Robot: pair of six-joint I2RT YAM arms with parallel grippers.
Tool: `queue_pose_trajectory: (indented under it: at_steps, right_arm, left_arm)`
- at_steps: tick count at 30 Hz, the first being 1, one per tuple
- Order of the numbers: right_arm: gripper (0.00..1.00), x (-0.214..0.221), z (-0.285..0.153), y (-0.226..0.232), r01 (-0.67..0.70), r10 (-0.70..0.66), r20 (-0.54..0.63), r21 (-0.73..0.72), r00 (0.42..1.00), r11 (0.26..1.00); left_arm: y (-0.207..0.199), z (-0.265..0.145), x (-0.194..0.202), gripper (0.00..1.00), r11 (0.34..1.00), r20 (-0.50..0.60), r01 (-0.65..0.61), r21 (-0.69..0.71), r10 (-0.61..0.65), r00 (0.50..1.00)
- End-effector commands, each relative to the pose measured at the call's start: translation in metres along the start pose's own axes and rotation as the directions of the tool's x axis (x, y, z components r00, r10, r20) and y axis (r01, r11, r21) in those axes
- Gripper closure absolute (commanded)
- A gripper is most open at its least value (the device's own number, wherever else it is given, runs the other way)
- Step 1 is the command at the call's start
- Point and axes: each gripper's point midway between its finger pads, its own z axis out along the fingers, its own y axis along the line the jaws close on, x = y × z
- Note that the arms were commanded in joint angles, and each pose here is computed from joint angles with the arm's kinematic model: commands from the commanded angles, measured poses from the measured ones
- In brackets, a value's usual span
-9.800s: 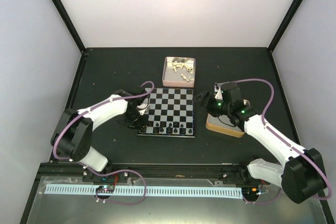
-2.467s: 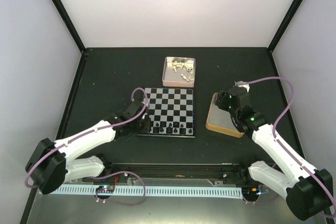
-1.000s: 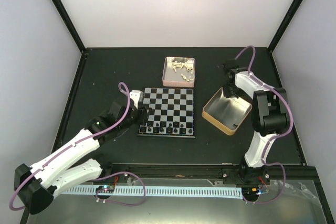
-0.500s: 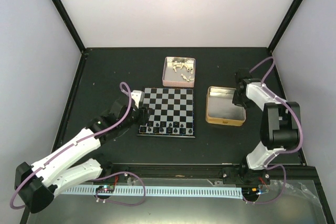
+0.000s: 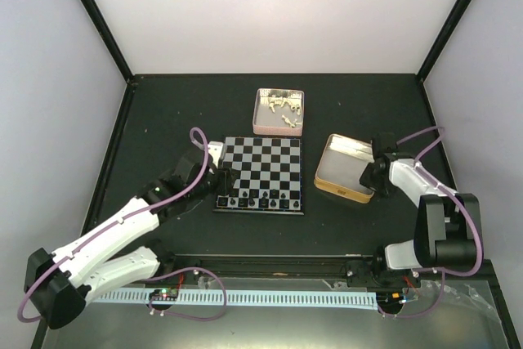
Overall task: Set up the chess pieces on the board
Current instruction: Adjust the storage box at the center of the board.
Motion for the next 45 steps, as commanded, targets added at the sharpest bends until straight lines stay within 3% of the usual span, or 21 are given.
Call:
queue_pose_trajectory:
  at_steps: [1, 4, 7, 14, 21, 31, 45]
  right_arm:
    - [0.44, -0.047, -0.033, 0.012, 0.001, 0.001, 0.147, -0.013, 0.989, 1.0]
    - [0.34, -0.075, -0.055, 0.022, 0.064, -0.06, 0.216, -0.012, 0.974, 0.998]
    - [0.31, -0.095, -0.069, 0.044, 0.154, -0.133, 0.252, -0.066, 0.959, 0.986]
    - [0.31, -0.111, -0.068, 0.095, 0.355, -0.304, 0.25, -0.198, 0.919, 0.914]
    - [0.34, -0.122, -0.043, 0.112, 0.482, -0.445, 0.21, -0.177, 0.87, 0.858]
    - [0.36, -0.107, -0.004, 0.117, 0.547, -0.539, 0.095, -0.179, 0.837, 0.818]
    - [0.68, -0.11, -0.005, 0.076, 0.414, -0.414, 0.074, 0.012, 0.907, 0.91]
  left_arm:
    - [-0.005, -0.002, -0.014, 0.55, 1.0, 0.031, -0.007, 0.016, 0.007, 1.0]
    - [-0.005, -0.002, -0.015, 0.55, 1.0, 0.034, -0.009, 0.01, 0.009, 0.999]
    - [-0.006, -0.003, -0.017, 0.55, 1.0, 0.04, -0.009, 0.012, 0.009, 0.999]
    - [-0.006, -0.001, -0.018, 0.55, 1.0, 0.041, -0.018, 0.012, 0.017, 0.999]
    - [-0.006, -0.001, -0.019, 0.55, 1.0, 0.036, -0.019, 0.01, 0.019, 0.999]
    - [-0.006, 0.0, -0.018, 0.55, 1.0, 0.031, -0.025, 0.009, 0.024, 0.999]
    - [-0.005, 0.003, -0.015, 0.55, 1.0, 0.022, -0.028, 0.009, 0.028, 0.999]
